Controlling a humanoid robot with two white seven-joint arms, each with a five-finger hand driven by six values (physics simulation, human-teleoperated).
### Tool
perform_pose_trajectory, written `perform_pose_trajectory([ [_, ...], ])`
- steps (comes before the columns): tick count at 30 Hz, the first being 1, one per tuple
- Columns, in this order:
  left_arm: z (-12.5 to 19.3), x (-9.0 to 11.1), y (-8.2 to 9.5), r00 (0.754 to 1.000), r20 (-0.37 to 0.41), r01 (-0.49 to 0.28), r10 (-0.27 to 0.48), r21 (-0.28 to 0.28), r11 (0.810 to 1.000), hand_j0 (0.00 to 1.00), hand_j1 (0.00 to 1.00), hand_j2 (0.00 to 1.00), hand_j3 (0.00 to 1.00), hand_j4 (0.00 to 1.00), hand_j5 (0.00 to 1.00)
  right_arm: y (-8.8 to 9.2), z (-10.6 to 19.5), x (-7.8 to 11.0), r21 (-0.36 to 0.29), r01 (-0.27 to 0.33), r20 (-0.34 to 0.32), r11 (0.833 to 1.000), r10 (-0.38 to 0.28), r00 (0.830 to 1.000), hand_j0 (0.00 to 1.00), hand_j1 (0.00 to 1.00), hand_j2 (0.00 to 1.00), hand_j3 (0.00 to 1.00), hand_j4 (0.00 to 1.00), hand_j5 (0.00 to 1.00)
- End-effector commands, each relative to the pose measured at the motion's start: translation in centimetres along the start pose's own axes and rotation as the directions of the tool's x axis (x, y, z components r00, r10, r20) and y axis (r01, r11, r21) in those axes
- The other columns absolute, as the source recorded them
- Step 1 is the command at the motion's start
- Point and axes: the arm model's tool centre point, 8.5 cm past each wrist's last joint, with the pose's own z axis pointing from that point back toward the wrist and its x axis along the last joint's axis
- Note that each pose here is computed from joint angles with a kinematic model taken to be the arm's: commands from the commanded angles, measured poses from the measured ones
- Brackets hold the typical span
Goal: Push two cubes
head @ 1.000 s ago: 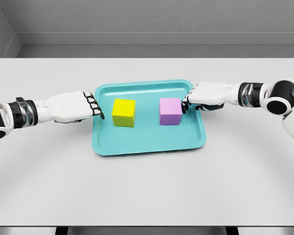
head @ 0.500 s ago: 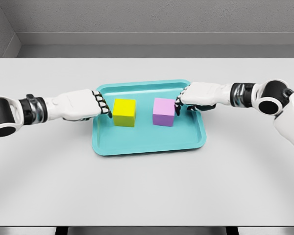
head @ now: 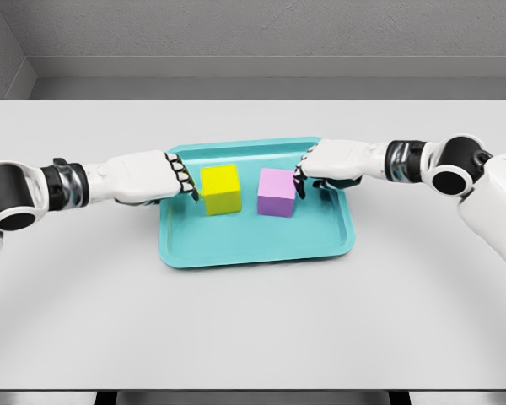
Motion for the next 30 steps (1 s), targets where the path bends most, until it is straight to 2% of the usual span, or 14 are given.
perform_pose_trajectory([
  [1,0.0,-0.5,-0.7,1.0,-0.012,-0.022,0.022,-0.013,1.0,0.74,0.74,0.74,0.74,0.74,0.74,0.1,-0.4,0.3,0.01,-0.018,0.01,1.0,0.018,1.0,0.55,0.55,0.55,0.55,0.55,0.55],
  [6,0.3,-1.7,-1.2,0.998,-0.04,-0.04,0.039,-0.029,0.999,0.74,0.74,0.74,0.74,0.74,0.74,0.2,-0.6,0.5,0.007,-0.014,0.015,1.0,0.014,1.0,0.55,0.55,0.55,0.55,0.55,0.55],
  [11,0.4,-2.2,-0.3,0.998,-0.047,-0.032,0.031,-0.016,0.999,0.74,0.74,0.74,0.74,0.74,0.74,0.9,-0.4,-0.5,0.022,0.014,-0.01,1.0,-0.014,1.0,0.55,0.55,0.55,0.55,0.55,0.55],
  [25,-1.3,-1.4,1.1,0.999,-0.021,-0.031,0.032,0.032,0.999,0.74,0.74,0.74,0.74,0.74,0.74,0.3,-1.9,0.3,0.0,0.024,0.018,1.0,-0.024,1.0,0.55,0.55,0.55,0.55,0.55,0.55],
  [30,-1.6,-1.3,1.2,0.999,-0.015,-0.033,0.033,0.03,0.999,0.74,0.74,0.74,0.74,0.74,0.74,0.0,-2.2,0.5,-0.006,0.022,0.025,1.0,-0.022,0.999,0.55,0.55,0.55,0.55,0.55,0.55],
])
